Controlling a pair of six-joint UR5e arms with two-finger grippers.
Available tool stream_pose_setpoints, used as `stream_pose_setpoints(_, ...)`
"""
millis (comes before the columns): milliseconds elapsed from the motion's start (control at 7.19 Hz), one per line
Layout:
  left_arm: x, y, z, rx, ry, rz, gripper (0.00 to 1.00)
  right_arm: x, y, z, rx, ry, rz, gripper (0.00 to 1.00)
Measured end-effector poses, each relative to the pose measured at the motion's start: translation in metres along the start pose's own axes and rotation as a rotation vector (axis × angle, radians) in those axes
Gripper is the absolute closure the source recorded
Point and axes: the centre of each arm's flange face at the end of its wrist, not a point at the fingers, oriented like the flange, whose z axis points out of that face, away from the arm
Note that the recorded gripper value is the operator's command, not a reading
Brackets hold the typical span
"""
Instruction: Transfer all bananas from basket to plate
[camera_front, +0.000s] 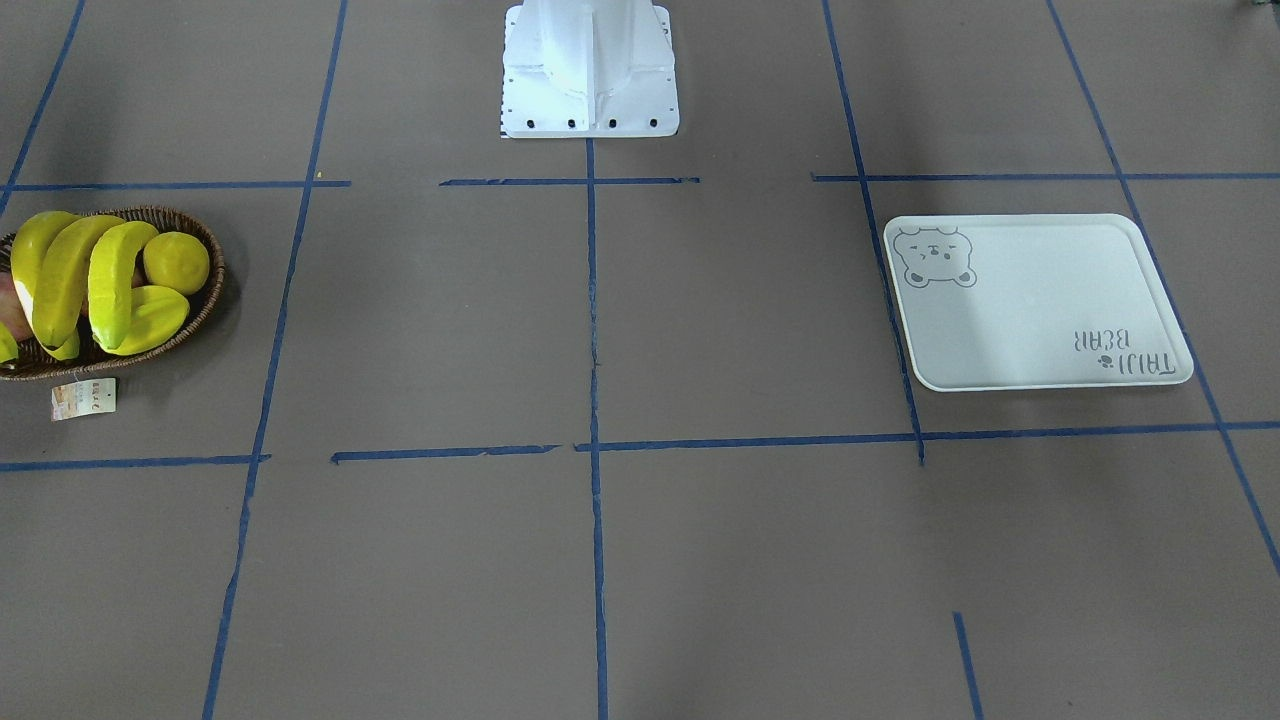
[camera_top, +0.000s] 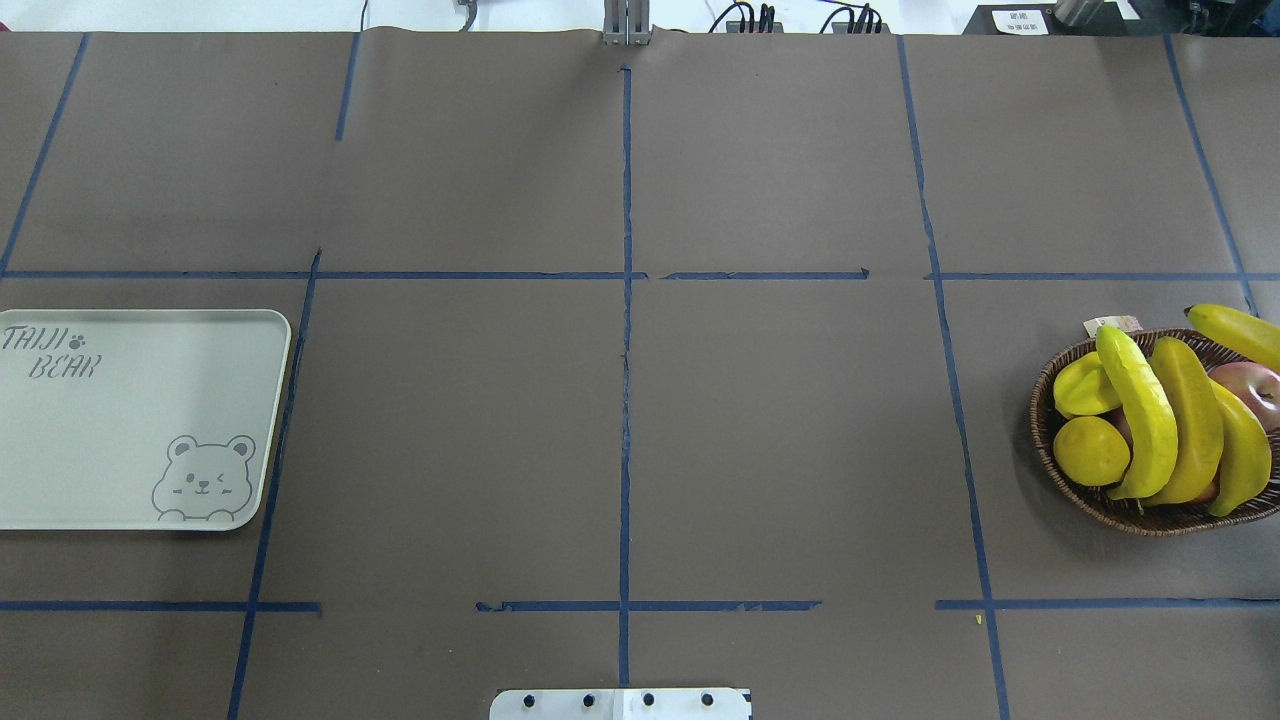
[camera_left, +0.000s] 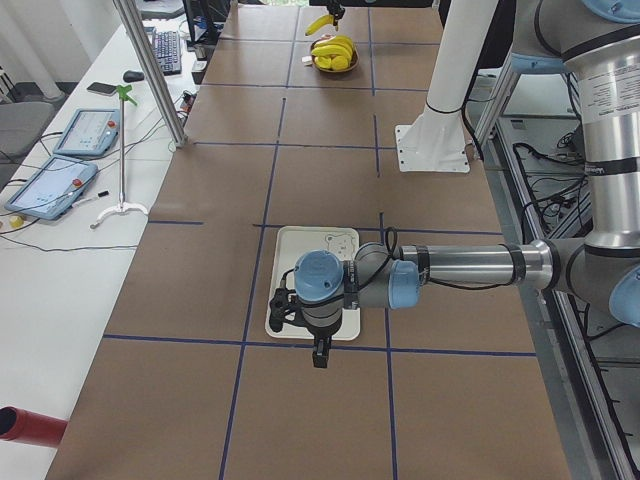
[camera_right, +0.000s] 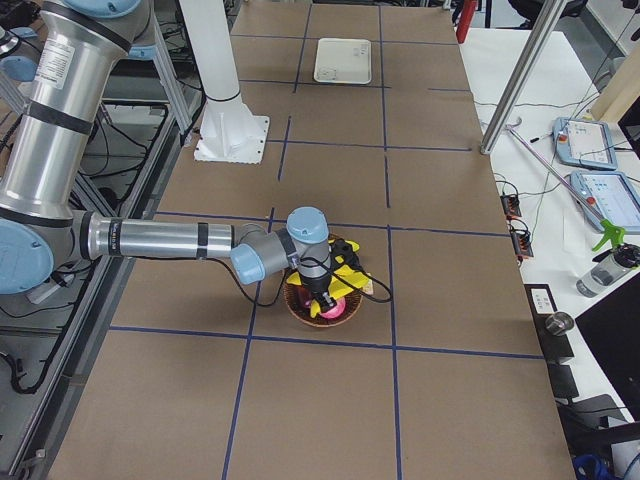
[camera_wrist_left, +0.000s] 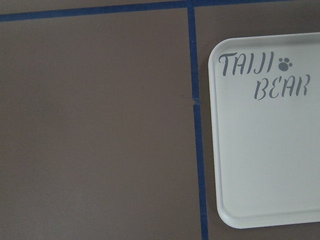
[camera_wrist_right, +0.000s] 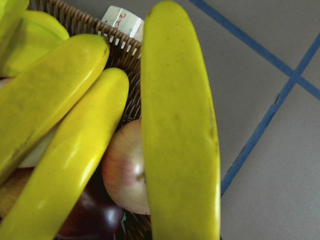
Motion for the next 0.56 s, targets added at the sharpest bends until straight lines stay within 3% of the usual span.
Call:
stream_pose_setpoints(278, 0.026, -0.015, -0.005, 0.010, -0.002, 0.062, 0.00, -0.013, -0.020, -0.026, 0.068, -0.055, 0.098, 0.97)
stream_pose_setpoints(557, 0.059, -0.060, -0.034, 0.107, -0.009, 0.172, 0.00, -0.035, -0.047, -0.040, 0.121, -0.147, 0.207, 0.97)
